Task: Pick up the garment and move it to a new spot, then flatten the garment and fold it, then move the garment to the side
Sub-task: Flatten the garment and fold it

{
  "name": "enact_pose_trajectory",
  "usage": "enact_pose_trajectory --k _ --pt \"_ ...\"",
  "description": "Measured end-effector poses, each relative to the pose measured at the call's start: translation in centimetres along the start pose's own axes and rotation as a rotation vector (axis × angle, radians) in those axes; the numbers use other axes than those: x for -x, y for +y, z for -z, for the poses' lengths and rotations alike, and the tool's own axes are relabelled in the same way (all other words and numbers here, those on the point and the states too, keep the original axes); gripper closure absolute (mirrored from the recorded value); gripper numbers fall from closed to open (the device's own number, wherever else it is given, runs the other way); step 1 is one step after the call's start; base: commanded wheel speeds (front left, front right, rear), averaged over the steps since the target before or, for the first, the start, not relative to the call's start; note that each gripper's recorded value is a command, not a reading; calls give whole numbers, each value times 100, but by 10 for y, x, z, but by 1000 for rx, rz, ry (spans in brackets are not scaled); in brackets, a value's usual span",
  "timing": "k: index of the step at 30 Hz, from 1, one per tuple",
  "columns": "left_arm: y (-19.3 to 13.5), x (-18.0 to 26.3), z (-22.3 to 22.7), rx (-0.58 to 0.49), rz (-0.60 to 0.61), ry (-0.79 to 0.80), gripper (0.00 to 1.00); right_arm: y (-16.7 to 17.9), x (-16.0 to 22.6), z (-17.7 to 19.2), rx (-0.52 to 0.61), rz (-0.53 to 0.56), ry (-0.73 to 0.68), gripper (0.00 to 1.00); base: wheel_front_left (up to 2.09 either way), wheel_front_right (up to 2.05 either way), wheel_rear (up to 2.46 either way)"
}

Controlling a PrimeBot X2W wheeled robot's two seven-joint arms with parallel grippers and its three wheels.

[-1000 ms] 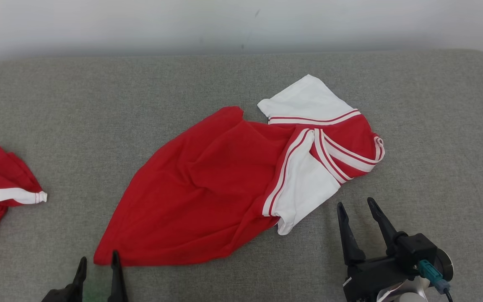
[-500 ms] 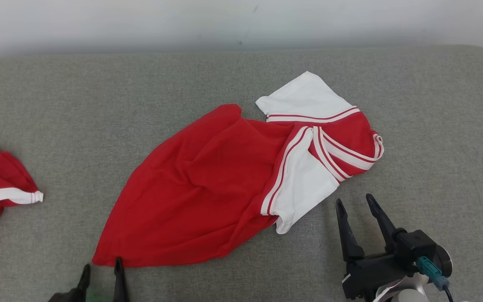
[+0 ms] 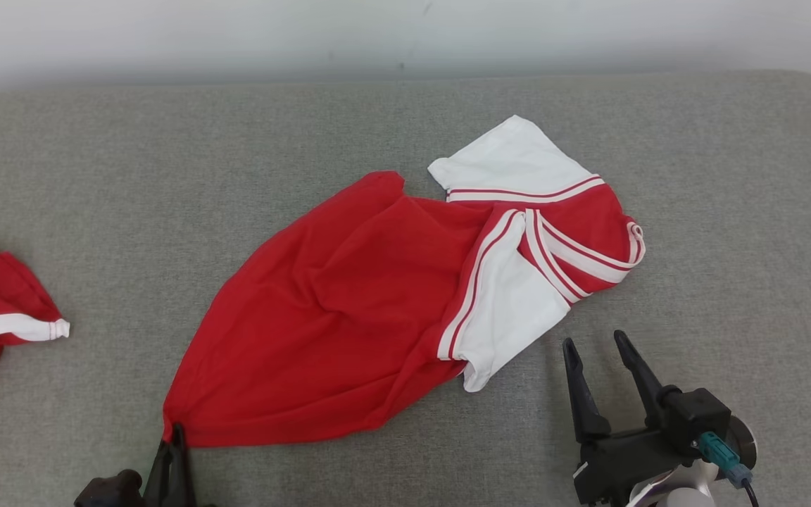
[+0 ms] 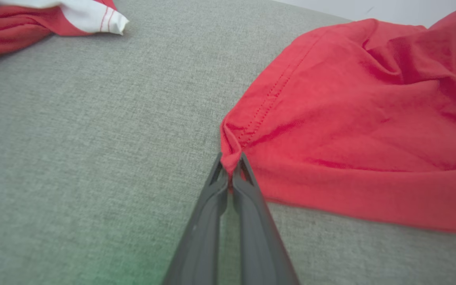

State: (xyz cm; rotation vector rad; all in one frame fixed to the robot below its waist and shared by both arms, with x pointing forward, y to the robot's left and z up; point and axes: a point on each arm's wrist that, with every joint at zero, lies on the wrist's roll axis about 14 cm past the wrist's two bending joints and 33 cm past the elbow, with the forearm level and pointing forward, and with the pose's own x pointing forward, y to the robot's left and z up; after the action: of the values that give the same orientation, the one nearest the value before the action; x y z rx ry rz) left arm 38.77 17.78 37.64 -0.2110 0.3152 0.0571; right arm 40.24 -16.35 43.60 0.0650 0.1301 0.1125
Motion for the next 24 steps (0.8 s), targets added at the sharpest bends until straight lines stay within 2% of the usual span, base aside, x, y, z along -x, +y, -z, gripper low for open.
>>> enact_pose_trajectory --k 7,24 --pt "5 4 -6 2 -10 -21 100 9 -7 11 -110 -8 31 0 0 0 0" --pt "4 1 1 -15 0 -1 100 17 -41 14 -166 -30 41 0 0 0 0"
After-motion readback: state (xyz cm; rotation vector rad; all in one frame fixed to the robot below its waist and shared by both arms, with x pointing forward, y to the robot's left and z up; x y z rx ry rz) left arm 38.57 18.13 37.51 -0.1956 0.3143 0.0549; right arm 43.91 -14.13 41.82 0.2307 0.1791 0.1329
